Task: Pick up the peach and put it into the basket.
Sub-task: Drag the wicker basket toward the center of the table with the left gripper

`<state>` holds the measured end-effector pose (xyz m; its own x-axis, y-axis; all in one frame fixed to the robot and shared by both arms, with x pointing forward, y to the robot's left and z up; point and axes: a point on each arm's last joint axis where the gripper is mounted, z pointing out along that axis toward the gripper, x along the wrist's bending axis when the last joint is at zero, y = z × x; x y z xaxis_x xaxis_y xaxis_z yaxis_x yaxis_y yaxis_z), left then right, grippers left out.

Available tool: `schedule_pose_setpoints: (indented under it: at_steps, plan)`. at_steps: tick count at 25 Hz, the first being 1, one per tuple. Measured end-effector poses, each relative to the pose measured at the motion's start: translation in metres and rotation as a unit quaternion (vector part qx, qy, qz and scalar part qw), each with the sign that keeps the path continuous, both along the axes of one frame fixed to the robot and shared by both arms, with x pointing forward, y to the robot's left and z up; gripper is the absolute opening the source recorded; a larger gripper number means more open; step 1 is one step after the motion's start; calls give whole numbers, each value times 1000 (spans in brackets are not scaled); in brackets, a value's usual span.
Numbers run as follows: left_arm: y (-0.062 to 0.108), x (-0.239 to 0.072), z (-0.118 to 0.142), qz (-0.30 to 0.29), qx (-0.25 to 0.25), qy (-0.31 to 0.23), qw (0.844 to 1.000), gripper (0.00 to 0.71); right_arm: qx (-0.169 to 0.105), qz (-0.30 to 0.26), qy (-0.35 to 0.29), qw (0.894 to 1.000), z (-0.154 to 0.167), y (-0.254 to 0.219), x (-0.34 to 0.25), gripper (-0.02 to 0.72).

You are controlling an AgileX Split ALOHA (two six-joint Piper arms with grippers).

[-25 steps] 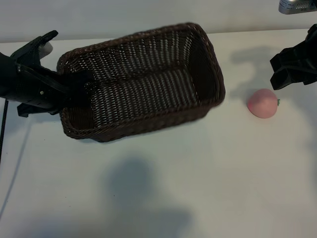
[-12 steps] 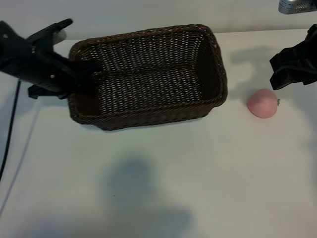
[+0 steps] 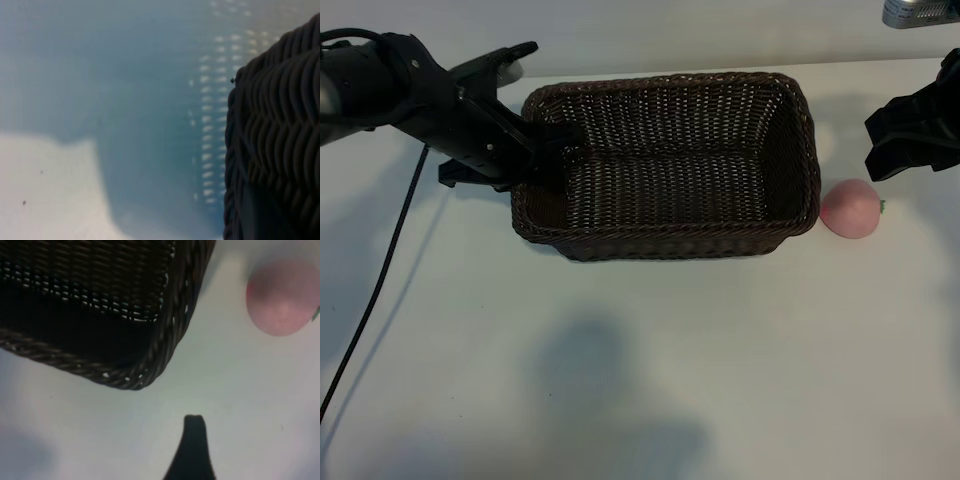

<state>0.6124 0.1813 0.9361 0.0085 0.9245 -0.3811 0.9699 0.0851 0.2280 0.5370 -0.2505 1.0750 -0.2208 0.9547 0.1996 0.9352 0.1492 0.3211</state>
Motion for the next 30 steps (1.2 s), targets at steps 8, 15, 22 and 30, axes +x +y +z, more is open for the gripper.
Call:
schedule_pose_setpoints:
  at_steps: [8, 15, 22, 30]
  plan:
    - [-1, 5, -25, 0, 8, 27, 1000, 159, 0, 0, 0, 1000, 0, 0, 0, 595]
    - [-2, 7, -25, 0, 7, 25, 1000, 159, 0, 0, 0, 1000, 0, 0, 0, 595]
    - [-2, 7, -25, 1, 6, 26, 1000, 165, 0, 0, 0, 1000, 0, 0, 0, 595]
    - [-2, 5, -25, 3, 2, 39, 999, 524, 0, 0, 0, 1000, 0, 0, 0, 595]
